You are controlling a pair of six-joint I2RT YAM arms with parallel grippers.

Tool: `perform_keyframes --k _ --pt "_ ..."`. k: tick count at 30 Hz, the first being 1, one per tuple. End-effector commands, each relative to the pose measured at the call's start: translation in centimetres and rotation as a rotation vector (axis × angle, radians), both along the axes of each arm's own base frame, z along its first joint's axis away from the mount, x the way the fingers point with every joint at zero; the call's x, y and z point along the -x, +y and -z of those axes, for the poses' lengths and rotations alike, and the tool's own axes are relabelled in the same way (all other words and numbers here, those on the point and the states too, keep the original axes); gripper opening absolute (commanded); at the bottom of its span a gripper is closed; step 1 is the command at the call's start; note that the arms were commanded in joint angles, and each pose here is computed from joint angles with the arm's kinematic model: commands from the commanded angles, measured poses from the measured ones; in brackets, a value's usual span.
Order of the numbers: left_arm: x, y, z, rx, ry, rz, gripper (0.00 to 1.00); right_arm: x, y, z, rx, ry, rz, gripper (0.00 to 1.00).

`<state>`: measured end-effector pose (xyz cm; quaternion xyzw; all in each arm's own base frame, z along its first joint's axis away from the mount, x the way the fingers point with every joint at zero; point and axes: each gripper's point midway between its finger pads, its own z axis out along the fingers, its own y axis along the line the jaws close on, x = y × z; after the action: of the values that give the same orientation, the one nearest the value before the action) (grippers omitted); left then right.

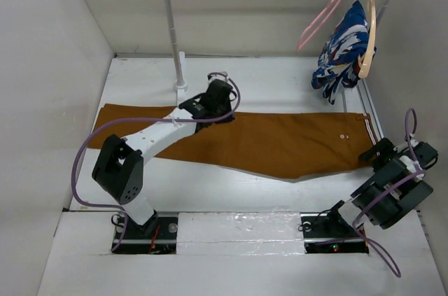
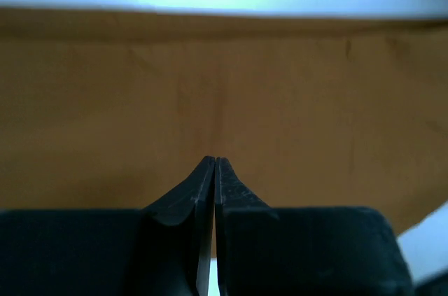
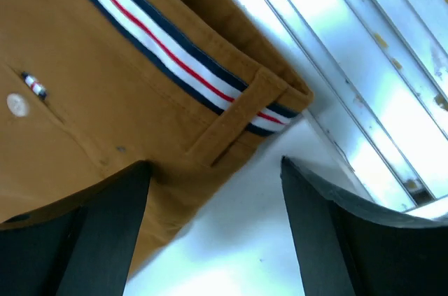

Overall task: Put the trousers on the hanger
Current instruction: Fold the trousers at the center of the board.

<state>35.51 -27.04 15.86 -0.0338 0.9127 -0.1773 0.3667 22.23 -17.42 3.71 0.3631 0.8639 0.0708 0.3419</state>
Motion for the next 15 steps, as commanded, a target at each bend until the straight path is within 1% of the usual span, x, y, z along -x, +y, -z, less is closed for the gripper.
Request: perform_keyframes --k 1,3,6,7,8,10,11,12,13,14,15 --pt "2.8 -2.0 1.9 0.047 0.061 0.073 0.00 -1.5 -0.2 -1.3 0.003 -0.139 -0.029 0.81" --pt "4.5 -2.5 3.6 0.045 0.085 0.102 0.00 -1.0 0.4 -0.7 -0.005 -0.139 -0.010 0.82" --pt "5.0 -1.5 5.5 0.012 0.100 0.076 0.00 -0.8 1.2 0.6 -0.053 -0.156 0.054 0.82" --pt "5.1 -1.1 6.5 -0.014 0.113 0.071 0.00 -1.6 0.4 0.3 -0.017 -0.203 0.064 0.82" --pt "5.3 -0.6 7.4 -0.040 0.127 0.064 0.00 -1.8 0.4 0.5 -0.043 -0.223 0.095 0.82" --pt "5.2 0.8 9.0 -0.091 0.150 0.026 0.00 -2.0 0.9 2.0 -0.089 -0.233 0.110 0.79" --pt "5.4 1.7 9.8 -0.110 0.167 0.013 0.00 -2.3 1.1 2.2 -0.114 -0.247 0.113 0.76" --pt "5.6 2.2 10.3 -0.128 0.170 0.003 0.00 -2.3 1.5 2.6 -0.135 -0.255 0.110 0.51" --pt "5.5 2.7 10.4 -0.132 0.168 -0.010 0.00 -2.8 1.6 2.1 -0.130 -0.289 0.088 0.37" --pt "5.7 3.5 10.8 -0.137 0.178 -0.021 0.00 -2.9 1.5 1.7 -0.116 -0.303 0.076 0.28" --pt "5.9 3.7 11.0 -0.139 0.179 -0.020 0.00 -3.0 1.5 1.2 -0.097 -0.315 0.059 0.12"
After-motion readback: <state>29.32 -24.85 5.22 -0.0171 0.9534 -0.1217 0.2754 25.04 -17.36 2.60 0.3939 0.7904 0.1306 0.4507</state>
